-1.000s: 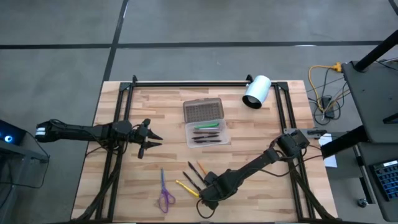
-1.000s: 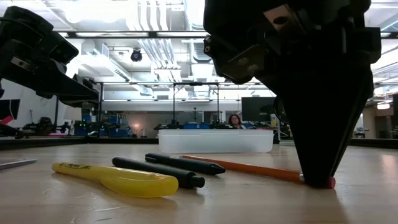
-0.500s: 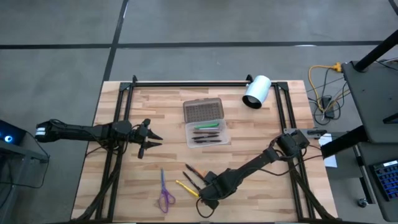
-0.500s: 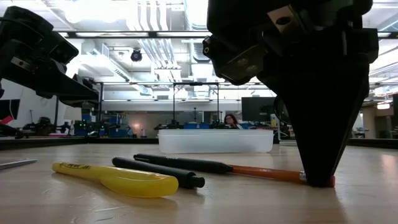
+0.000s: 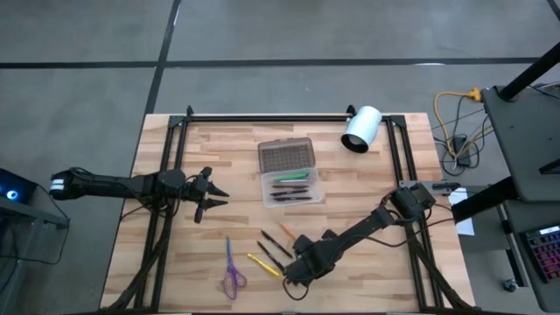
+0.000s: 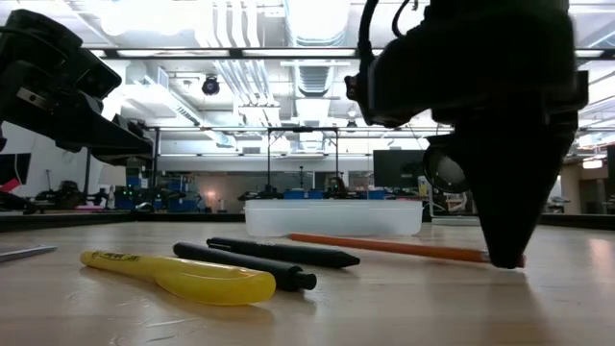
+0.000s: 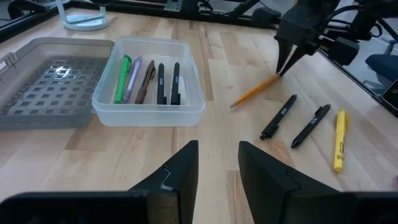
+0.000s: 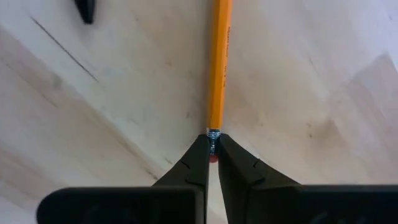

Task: Pick & place school supplies into a supply box
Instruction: Put the orange pencil into the transparent supply box

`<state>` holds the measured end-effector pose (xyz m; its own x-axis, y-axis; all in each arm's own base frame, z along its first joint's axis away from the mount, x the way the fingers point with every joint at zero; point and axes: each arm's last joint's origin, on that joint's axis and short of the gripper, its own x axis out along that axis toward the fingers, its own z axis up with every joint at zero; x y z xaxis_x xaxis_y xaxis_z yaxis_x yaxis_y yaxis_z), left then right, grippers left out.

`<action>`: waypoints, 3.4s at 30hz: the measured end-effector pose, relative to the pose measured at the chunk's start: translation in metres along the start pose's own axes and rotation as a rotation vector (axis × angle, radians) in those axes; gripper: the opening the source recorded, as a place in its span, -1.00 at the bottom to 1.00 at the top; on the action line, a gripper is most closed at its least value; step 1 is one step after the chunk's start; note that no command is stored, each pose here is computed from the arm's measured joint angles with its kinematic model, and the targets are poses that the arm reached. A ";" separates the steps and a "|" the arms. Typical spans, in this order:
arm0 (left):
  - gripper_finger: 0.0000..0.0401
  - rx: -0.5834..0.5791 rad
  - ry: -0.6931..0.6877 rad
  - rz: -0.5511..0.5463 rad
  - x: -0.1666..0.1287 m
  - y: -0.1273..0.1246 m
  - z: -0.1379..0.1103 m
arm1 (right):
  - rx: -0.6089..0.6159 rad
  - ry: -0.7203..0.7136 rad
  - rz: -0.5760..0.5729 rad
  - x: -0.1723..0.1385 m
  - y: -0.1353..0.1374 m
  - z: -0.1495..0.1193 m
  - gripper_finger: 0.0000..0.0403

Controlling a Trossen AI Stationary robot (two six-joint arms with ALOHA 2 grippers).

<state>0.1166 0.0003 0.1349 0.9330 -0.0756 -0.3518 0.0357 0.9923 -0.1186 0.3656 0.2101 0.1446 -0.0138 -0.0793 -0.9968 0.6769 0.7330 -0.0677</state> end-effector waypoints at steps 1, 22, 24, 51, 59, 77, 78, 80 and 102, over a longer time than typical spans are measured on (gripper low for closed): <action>-0.51 0.000 0.000 0.000 0.000 0.000 0.000 | -0.004 -0.004 -0.002 0.000 0.000 0.000 -0.94; -0.51 0.000 0.000 0.000 0.000 0.000 0.000 | -0.093 -0.160 0.004 -0.019 -0.003 0.005 -0.94; -0.51 0.000 0.000 0.000 0.000 0.000 0.000 | -0.108 -0.195 0.006 -0.023 -0.003 0.006 -0.94; -0.51 0.000 0.000 0.000 0.000 0.000 0.000 | -0.443 -0.487 -0.122 -0.053 -0.014 0.019 -0.94; -0.51 0.000 0.000 0.000 0.000 0.000 0.000 | -0.540 -0.524 -0.231 -0.053 -0.021 0.033 -0.94; -0.51 0.000 0.000 0.000 0.000 0.000 0.000 | -0.542 -0.477 -0.454 -0.051 -0.059 0.069 -0.94; -0.51 0.000 0.000 0.000 0.000 0.000 0.000 | -0.536 -0.472 -0.460 -0.051 -0.064 0.070 -0.94; -0.51 0.000 0.000 0.000 0.000 0.000 0.000 | -0.524 -0.473 -0.473 -0.052 -0.075 0.071 -0.94; -0.51 0.000 0.000 0.000 0.000 0.000 0.000 | -0.637 -0.454 -0.303 -0.027 -0.122 0.092 -0.94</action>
<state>0.1166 0.0003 0.1349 0.9330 -0.0757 -0.3518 0.0357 0.9923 -0.1189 0.3508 0.0608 0.1835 0.2620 -0.4988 -0.8262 0.1442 0.8667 -0.4776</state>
